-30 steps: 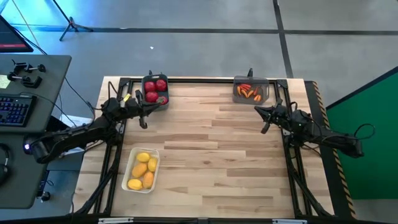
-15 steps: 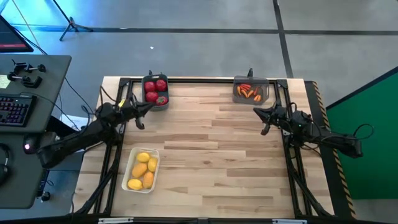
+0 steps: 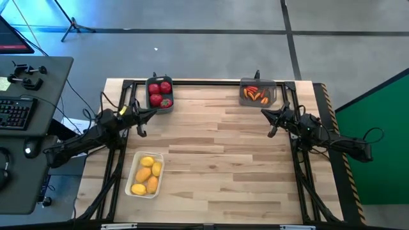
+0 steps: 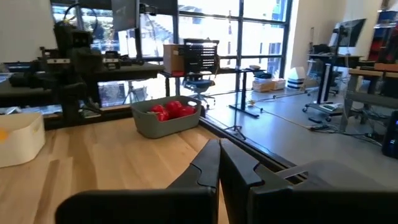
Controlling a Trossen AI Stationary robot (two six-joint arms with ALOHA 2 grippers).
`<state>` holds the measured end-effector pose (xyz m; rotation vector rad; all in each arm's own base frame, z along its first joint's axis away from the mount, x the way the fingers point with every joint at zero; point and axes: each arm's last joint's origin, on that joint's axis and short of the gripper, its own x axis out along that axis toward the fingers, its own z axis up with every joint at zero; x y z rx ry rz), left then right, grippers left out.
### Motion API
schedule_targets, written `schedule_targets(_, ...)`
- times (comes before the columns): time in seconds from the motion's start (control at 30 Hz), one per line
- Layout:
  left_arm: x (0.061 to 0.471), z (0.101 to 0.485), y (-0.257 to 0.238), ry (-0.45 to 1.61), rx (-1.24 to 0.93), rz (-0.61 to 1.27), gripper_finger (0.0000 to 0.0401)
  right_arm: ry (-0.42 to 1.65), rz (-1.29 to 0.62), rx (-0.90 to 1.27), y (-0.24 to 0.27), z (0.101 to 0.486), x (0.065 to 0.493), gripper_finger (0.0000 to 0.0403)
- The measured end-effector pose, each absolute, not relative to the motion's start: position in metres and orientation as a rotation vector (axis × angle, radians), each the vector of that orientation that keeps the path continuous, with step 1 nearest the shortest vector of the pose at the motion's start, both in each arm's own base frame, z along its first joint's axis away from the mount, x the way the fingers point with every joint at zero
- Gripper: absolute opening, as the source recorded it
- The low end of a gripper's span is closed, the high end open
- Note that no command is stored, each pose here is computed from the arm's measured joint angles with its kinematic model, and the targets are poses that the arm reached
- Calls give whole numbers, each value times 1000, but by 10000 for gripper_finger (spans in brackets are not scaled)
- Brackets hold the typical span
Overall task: Sort produce into baskets
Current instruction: Return to Home Position
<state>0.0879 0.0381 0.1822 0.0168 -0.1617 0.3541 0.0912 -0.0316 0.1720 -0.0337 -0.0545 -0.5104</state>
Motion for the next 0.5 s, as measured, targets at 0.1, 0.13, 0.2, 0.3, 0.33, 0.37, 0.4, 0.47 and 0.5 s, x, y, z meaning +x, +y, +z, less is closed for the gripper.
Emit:
schedule_targets(0.1,88,181,39,-147,21,363,0,-62,-525,-28,-33,172,91,0)
schedule_targets(0.13,88,180,39,-142,20,370,0,-57,-531,-26,-33,172,91,0)
schedule_targets(0.2,88,178,39,-124,4,384,0,-50,-554,-26,-34,171,91,0)
schedule_targets(0.3,88,174,39,-88,-41,385,0,-45,-566,-34,-35,171,90,0)
schedule_targets(0.33,89,172,39,-72,-60,385,0,-44,-562,-35,-35,171,91,0)
schedule_targets(0.37,89,170,40,-54,-79,385,0,-44,-558,-35,-35,171,91,0)
schedule_targets(0.4,89,169,40,-43,-100,387,0,-44,-558,-35,-35,171,91,0)
schedule_targets(0.47,89,169,40,-45,-134,384,0,-46,-558,-29,-35,171,91,0)
schedule_targets(0.5,89,169,40,-48,-147,384,0,-47,-558,-25,-35,171,91,0)
